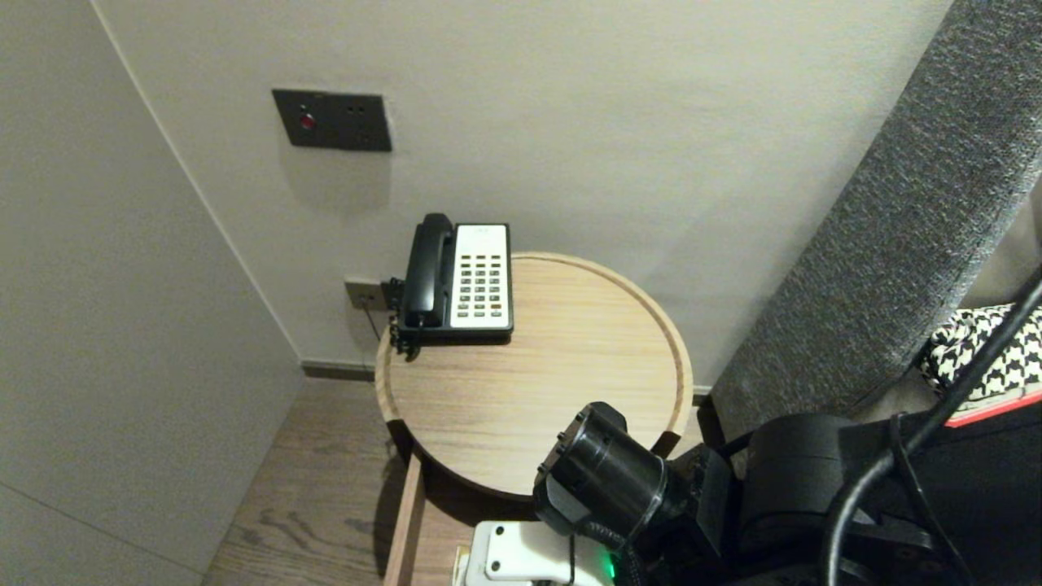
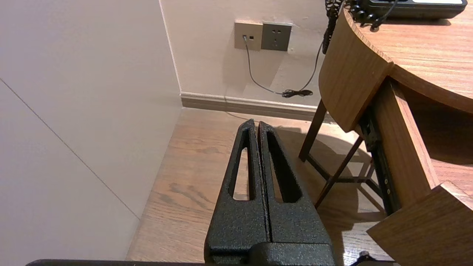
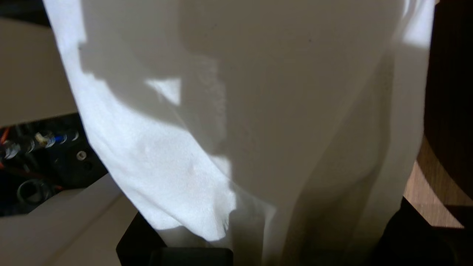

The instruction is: Put the tissue on the table in the drawer one by one

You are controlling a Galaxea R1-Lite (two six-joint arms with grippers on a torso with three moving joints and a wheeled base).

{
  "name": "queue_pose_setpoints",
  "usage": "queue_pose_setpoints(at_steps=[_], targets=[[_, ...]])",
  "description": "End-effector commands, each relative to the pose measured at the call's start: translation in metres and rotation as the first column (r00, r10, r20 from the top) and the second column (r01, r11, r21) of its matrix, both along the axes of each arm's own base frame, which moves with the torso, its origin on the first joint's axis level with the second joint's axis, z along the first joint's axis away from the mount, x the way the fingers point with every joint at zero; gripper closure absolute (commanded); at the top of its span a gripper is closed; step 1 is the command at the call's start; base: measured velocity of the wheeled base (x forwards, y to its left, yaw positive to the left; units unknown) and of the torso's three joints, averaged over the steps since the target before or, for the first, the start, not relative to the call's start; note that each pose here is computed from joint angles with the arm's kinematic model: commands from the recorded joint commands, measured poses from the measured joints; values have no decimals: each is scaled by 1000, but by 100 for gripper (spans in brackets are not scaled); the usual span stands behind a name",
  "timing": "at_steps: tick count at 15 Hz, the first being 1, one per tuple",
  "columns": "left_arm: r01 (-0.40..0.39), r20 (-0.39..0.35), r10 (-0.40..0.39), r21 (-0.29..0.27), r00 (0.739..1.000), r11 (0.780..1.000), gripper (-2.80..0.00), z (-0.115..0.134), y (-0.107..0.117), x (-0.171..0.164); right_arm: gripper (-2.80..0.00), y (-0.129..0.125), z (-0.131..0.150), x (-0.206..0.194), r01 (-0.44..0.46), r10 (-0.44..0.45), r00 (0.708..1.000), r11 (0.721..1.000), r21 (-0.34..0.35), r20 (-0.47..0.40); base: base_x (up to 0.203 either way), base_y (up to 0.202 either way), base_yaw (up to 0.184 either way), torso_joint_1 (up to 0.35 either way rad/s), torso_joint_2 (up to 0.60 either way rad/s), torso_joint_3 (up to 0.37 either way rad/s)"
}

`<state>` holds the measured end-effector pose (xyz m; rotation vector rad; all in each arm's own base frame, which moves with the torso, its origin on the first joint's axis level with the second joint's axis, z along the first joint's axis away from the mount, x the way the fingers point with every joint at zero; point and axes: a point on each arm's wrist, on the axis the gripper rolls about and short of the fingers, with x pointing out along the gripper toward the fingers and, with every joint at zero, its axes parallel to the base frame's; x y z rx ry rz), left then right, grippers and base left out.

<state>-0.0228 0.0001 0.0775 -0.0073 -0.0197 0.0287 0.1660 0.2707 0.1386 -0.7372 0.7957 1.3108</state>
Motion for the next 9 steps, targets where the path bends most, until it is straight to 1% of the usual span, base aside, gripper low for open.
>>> queue_pose_setpoints(at_steps=[1, 5, 9], targets=[[-1, 2, 1, 0, 1000, 1000, 0, 0, 0, 0, 0, 7, -12, 9, 8, -9, 1000, 1000, -26, -18, 0, 0, 0, 0, 0, 0], [0, 2, 0, 0, 1000, 1000, 0, 0, 0, 0, 0, 14, -23, 13, 3, -5, 1000, 999, -43, -28, 0, 0, 0, 0, 0, 0], [-2, 2, 2, 0, 1000, 1000, 0, 0, 0, 0, 0, 21, -27, 16, 0, -1, 1000, 999, -47, -30, 0, 0, 0, 0, 0, 0]])
